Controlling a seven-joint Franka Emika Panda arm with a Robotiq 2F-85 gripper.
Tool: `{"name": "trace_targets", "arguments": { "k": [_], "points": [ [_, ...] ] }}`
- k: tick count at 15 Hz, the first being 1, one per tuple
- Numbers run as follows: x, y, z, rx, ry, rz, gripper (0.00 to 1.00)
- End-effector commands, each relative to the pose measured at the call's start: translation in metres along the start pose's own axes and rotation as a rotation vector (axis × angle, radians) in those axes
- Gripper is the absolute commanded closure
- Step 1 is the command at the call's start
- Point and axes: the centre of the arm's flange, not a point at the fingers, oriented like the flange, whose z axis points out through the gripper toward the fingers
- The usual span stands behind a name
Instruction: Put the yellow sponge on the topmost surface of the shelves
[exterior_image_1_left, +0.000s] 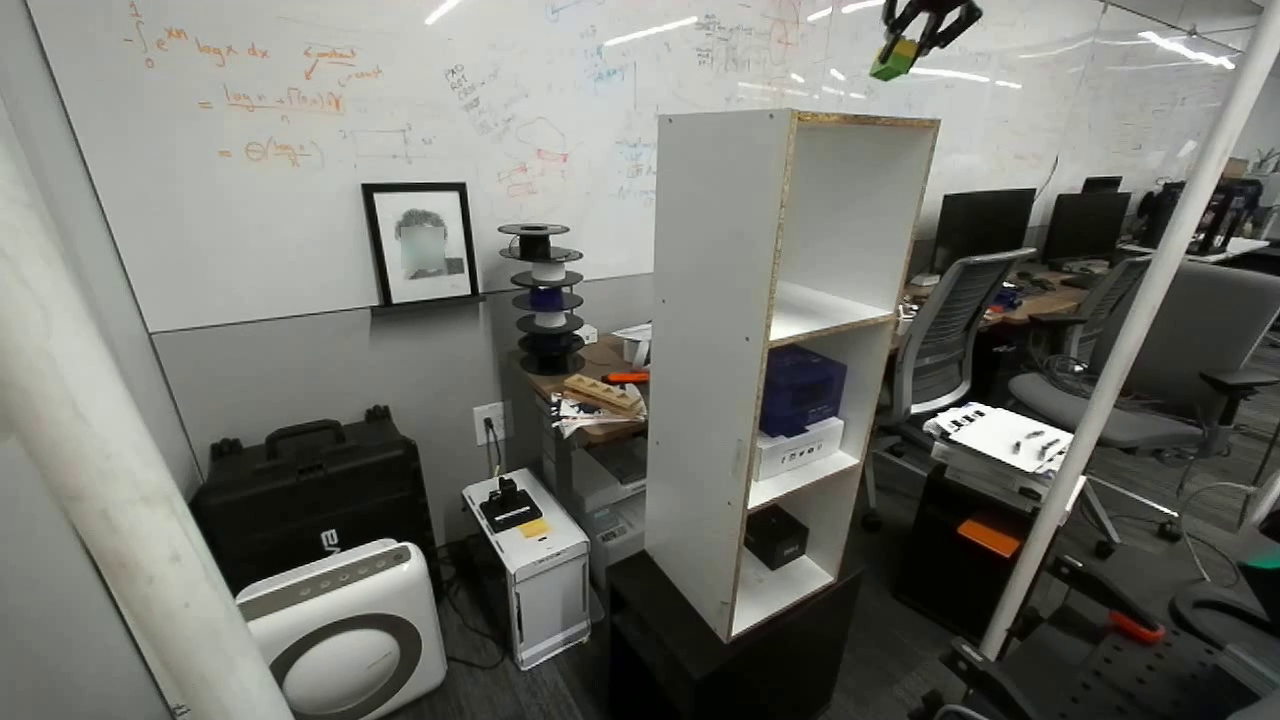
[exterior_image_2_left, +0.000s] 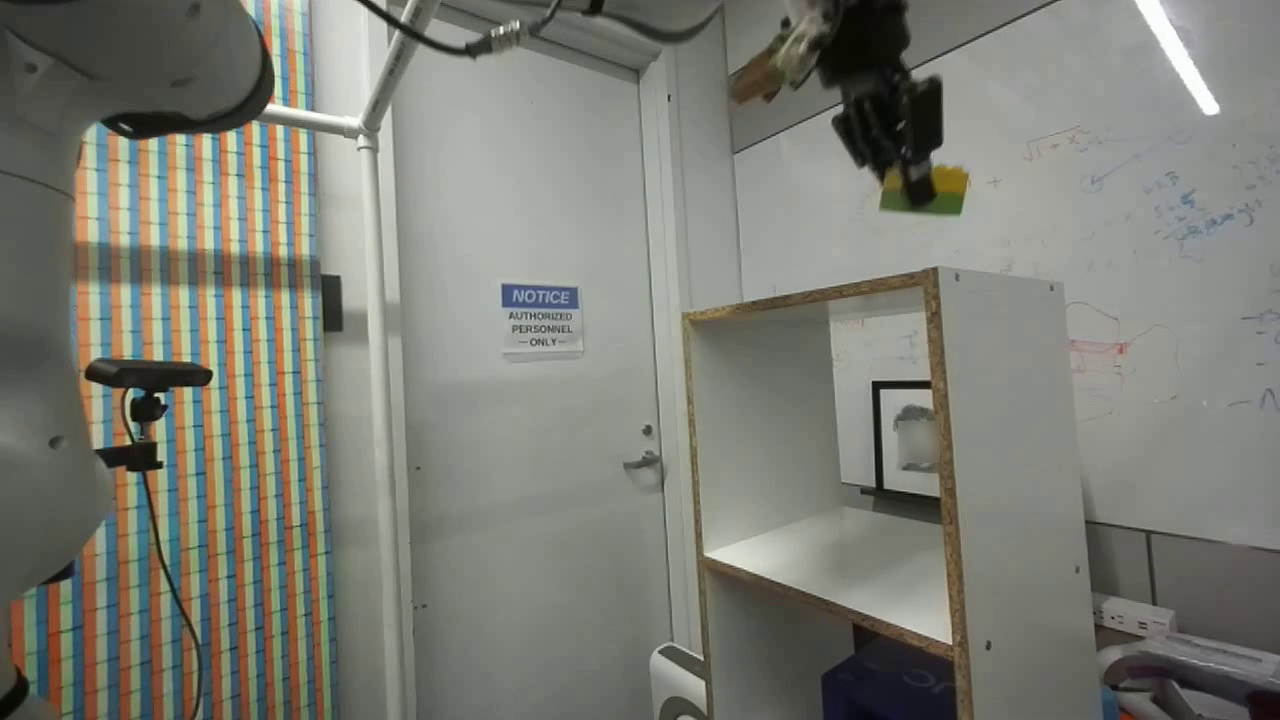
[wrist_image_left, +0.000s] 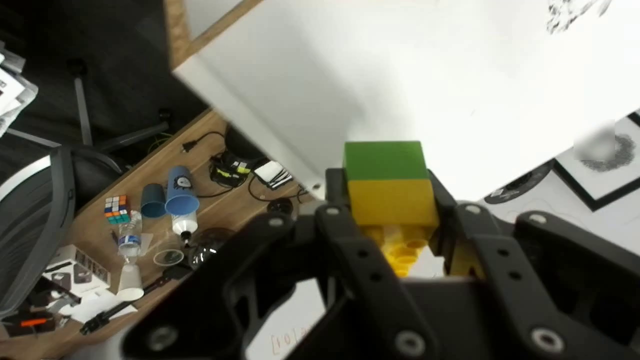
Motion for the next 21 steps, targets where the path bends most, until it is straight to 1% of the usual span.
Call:
{"name": "trace_targets", "arguments": {
  "k": [1, 3, 4, 6, 7, 8, 9, 10, 11, 13, 14, 21],
  "points": [
    [-0.024, -0.060, 0.063, -0.018, -0.011, 0.005, 0.86],
    [-0.042, -0.090, 0.089, -0.009, -0.033, -0.015, 0.85],
    [-0.045, -0.100, 0.090, -0.003, -0.012, -0.020, 0.86],
    [-0.053, -0.108, 0.092, -0.014, -0.012, -0.022, 0.86],
    [-0.058, -0.110, 0.090, -0.028, -0.010, -0.029, 0.81],
    [-0.060, -0.106, 0.091, -0.043, -0.012, -0.023, 0.39],
    [-0.062, -0.106, 0.090, -0.056, -0.004, -0.020, 0.38],
    [-0.045, -0.108, 0.083, -0.027, -0.001, -0.036, 0.31],
    [-0.046, -0.109, 0.084, -0.029, -0.002, -0.036, 0.50],
    [-0.046, -0.110, 0.084, -0.028, -0.002, -0.037, 0.33],
    [-0.046, -0.110, 0.084, -0.028, -0.002, -0.037, 0.31],
    [-0.046, -0.109, 0.084, -0.029, -0.002, -0.036, 0.31]
  ]
}}
